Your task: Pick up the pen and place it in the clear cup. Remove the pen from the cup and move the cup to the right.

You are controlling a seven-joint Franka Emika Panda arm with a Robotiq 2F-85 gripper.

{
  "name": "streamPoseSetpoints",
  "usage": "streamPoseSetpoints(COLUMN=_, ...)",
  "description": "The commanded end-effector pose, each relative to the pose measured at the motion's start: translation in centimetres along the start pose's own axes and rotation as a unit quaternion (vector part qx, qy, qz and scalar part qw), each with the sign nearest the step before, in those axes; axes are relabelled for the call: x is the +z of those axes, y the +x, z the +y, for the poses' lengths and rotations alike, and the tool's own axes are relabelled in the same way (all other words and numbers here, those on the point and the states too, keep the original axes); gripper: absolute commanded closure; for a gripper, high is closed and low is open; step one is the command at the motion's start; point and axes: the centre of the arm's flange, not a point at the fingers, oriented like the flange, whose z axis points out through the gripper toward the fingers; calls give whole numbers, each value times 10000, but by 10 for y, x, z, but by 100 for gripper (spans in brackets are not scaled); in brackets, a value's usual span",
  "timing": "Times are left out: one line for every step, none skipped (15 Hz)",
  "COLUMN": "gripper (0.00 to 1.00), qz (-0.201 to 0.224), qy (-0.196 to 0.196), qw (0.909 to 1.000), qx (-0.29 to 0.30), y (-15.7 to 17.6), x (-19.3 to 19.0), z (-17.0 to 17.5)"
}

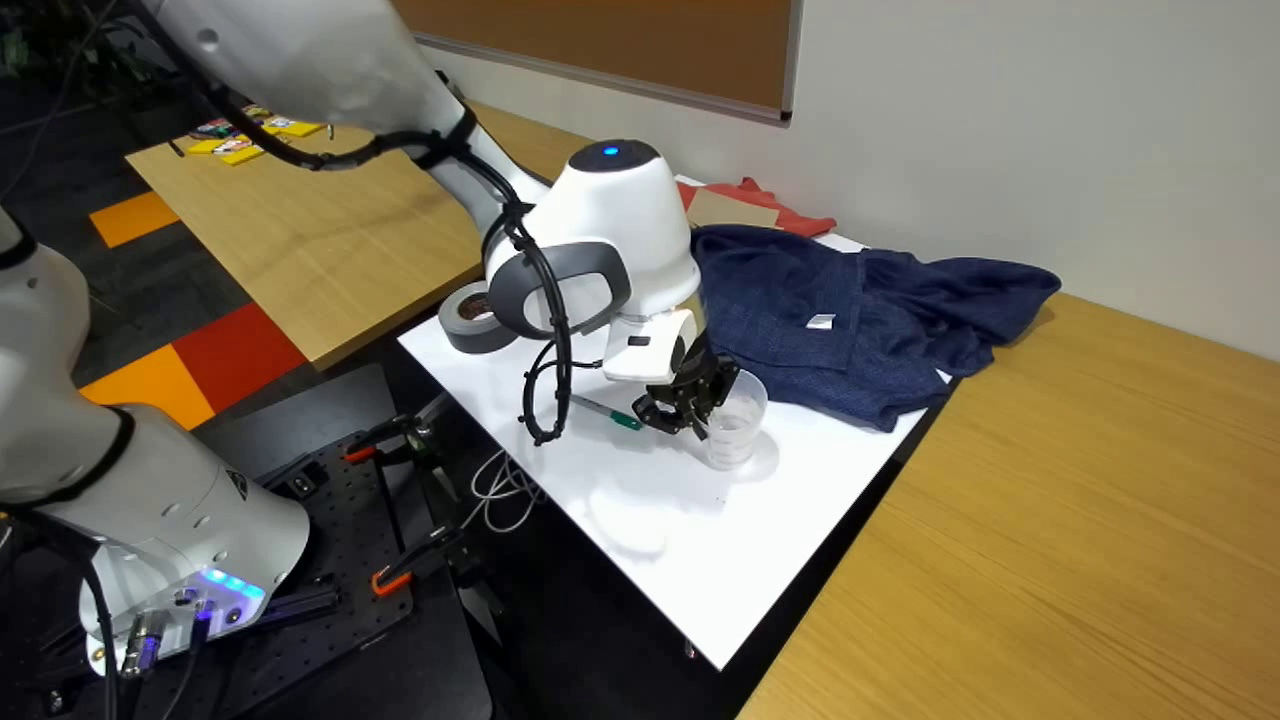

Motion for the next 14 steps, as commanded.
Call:
streamPoseSetpoints(gripper=99, qz=-143, qy=30, qw=9999, qx=7, y=4, x=12, z=-12)
streamPoseSetpoints(gripper=99, qz=-176, qy=23, qw=9998, qx=17, y=4, x=14, z=-12)
streamPoseSetpoints(gripper=99, qz=-192, qy=-3, qw=9998, qx=26, y=4, x=15, z=-13)
streamPoseSetpoints(gripper=99, qz=-197, qy=-28, qw=9998, qx=31, y=4, x=17, z=-15)
streamPoseSetpoints(gripper=99, qz=-209, qy=-22, qw=9998, qx=31, y=4, x=18, z=-16)
streamPoseSetpoints(gripper=70, qz=-203, qy=-41, qw=9998, qx=19, y=4, x=19, z=-16)
streamPoseSetpoints(gripper=69, qz=-186, qy=-46, qw=9998, qx=25, y=4, x=18, z=-16)
streamPoseSetpoints(gripper=64, qz=-170, qy=-39, qw=9998, qx=26, y=4, x=17, z=-16)
streamPoseSetpoints(gripper=55, qz=-133, qy=-21, qw=9999, qx=22, y=3, x=13, z=-16)
streamPoseSetpoints(gripper=49, qz=-81, qy=-11, qw=10000, qx=29, y=2, x=9, z=-16)
streamPoseSetpoints(gripper=40, qz=-44, qy=36, qw=10000, qx=10, y=2, x=4, z=-15)
streamPoseSetpoints(gripper=33, qz=27, qy=78, qw=10000, qx=0, y=1, x=-3, z=-11)
streamPoseSetpoints(gripper=27, qz=98, qy=92, qw=9999, qx=-8, y=0, x=-9, z=-10)
streamPoseSetpoints(gripper=18, qz=164, qy=148, qw=9997, qx=-65, y=-2, x=-18, z=-7)
